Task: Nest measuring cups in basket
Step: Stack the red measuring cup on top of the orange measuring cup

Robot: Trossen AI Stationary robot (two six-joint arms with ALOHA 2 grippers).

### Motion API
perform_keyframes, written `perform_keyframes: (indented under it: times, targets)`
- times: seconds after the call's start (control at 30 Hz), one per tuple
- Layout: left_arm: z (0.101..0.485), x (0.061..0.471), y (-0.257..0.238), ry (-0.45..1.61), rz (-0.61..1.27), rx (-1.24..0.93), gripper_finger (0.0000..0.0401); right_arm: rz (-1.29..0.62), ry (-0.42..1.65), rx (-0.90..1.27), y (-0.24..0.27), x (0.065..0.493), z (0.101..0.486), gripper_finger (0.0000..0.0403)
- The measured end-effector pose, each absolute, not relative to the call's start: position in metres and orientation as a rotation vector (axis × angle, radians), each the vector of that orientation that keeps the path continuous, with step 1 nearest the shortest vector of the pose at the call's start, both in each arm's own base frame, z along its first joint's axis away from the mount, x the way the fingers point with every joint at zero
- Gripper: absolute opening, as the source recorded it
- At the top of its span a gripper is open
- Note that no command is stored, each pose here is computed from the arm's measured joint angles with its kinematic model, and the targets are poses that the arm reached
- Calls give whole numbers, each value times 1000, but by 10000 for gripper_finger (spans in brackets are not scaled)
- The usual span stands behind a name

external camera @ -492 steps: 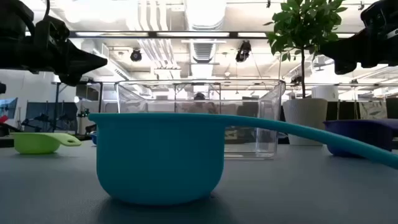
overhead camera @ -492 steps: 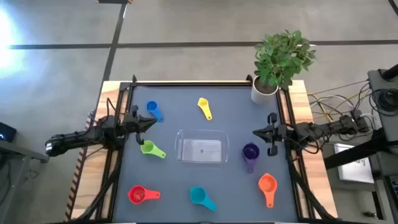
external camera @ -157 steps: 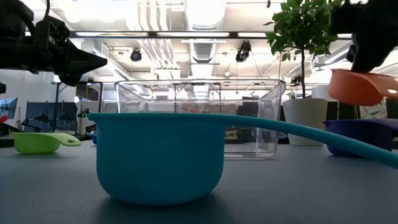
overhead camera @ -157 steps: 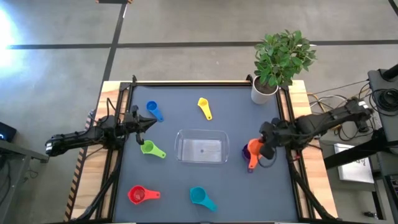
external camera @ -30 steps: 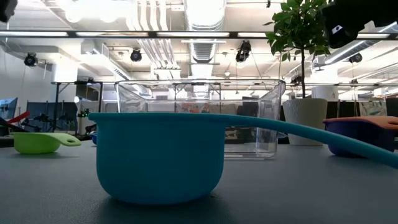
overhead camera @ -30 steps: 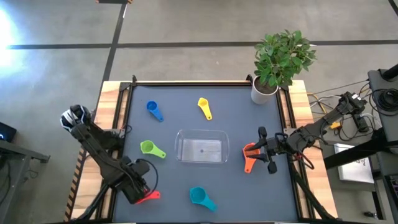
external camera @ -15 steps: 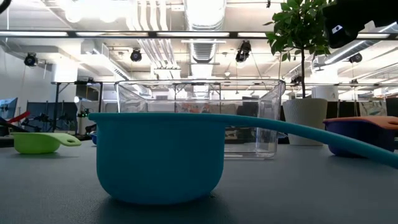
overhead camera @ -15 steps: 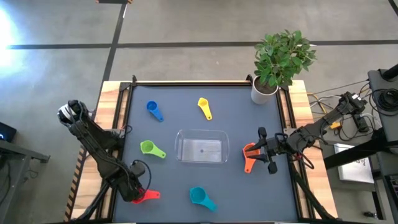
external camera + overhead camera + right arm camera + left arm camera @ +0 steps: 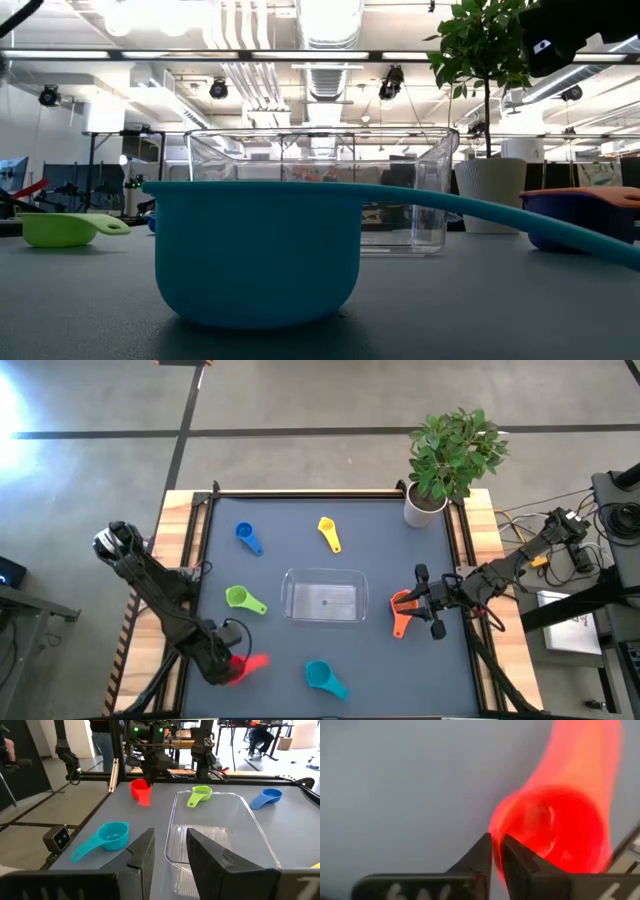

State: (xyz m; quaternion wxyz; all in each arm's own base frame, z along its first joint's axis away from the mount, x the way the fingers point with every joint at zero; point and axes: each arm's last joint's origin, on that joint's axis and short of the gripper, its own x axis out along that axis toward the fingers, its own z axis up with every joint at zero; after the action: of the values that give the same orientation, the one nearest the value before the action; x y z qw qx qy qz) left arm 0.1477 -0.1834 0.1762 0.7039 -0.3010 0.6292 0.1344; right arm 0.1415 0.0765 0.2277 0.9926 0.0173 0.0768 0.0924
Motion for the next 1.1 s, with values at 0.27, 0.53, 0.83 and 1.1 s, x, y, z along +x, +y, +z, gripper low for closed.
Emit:
perform_keyframes:
  times: [0.27, 0.53, 0.83, 1.1]
  targets:
    - [221, 165, -173, 1393, 344, -496, 2, 183, 147, 72, 77, 142, 230, 96]
    - [299, 194, -155, 1175, 351, -291, 1, 137, 105, 78, 76, 144, 245, 96]
    - [325, 251, -125, 1020, 288, 3, 1, 95, 115, 31, 80, 153, 256, 132]
    - [328, 301, -92, 1025, 243, 88, 0, 42, 211, -120, 90, 170, 272, 180]
